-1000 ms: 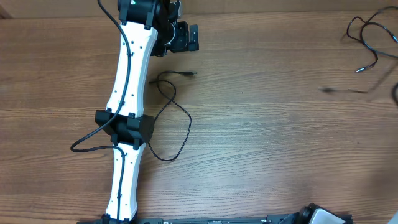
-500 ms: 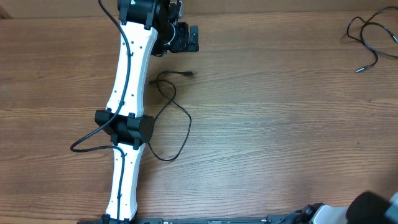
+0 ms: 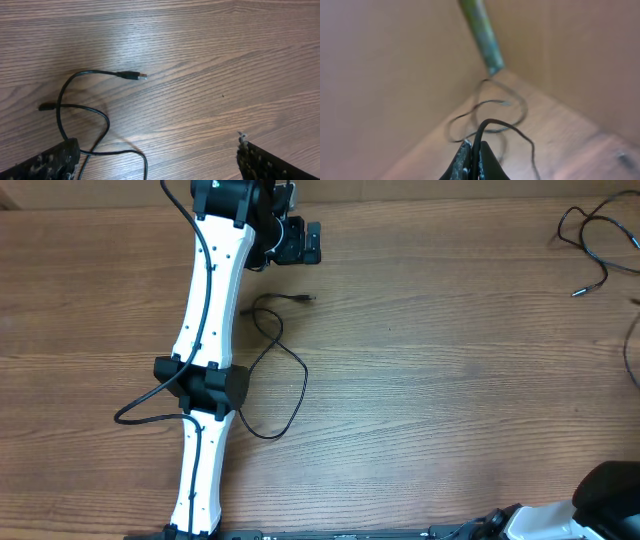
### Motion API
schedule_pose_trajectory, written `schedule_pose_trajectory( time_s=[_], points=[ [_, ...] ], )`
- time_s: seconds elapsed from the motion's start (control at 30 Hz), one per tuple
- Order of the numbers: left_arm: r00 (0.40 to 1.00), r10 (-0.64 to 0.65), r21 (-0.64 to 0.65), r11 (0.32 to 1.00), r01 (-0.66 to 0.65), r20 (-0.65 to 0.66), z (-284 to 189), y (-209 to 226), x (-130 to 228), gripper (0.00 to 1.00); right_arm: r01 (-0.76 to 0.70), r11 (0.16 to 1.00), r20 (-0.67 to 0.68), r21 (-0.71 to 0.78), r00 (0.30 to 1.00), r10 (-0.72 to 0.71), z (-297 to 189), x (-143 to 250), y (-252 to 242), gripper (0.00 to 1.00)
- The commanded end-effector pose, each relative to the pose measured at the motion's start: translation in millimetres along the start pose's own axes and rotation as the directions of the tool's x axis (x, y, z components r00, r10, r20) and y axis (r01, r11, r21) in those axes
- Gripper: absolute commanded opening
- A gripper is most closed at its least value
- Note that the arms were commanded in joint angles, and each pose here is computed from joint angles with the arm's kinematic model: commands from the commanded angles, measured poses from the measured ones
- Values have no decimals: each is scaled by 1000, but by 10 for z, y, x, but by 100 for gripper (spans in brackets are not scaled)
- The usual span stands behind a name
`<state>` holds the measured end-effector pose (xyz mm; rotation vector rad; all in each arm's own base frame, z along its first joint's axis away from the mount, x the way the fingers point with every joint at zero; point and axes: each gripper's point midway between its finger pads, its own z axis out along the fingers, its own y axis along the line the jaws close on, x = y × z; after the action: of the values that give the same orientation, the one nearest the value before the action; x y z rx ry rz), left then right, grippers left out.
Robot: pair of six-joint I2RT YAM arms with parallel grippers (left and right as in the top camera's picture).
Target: Untangle cables
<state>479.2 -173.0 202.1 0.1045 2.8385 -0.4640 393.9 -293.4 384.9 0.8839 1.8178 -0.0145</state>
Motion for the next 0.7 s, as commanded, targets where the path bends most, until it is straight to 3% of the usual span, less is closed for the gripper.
schedule_pose_trajectory(
  time_s=[0.0, 0.37, 0.67],
  points=[
    [999, 46, 16, 999, -46, 29, -133, -156, 12, 100, -145, 989, 4, -33, 989, 145, -32, -106, -151, 4],
    [997, 66, 17, 998, -66, 26, -118, -203, 29, 100, -251, 946, -55, 206, 962, 268, 334, 160, -1321, 4],
    [997, 66, 18, 998, -66, 26, -118, -204, 30, 100, -268, 874, -182, 404, 913, 364, 776, 931, -1974, 4]
  ],
)
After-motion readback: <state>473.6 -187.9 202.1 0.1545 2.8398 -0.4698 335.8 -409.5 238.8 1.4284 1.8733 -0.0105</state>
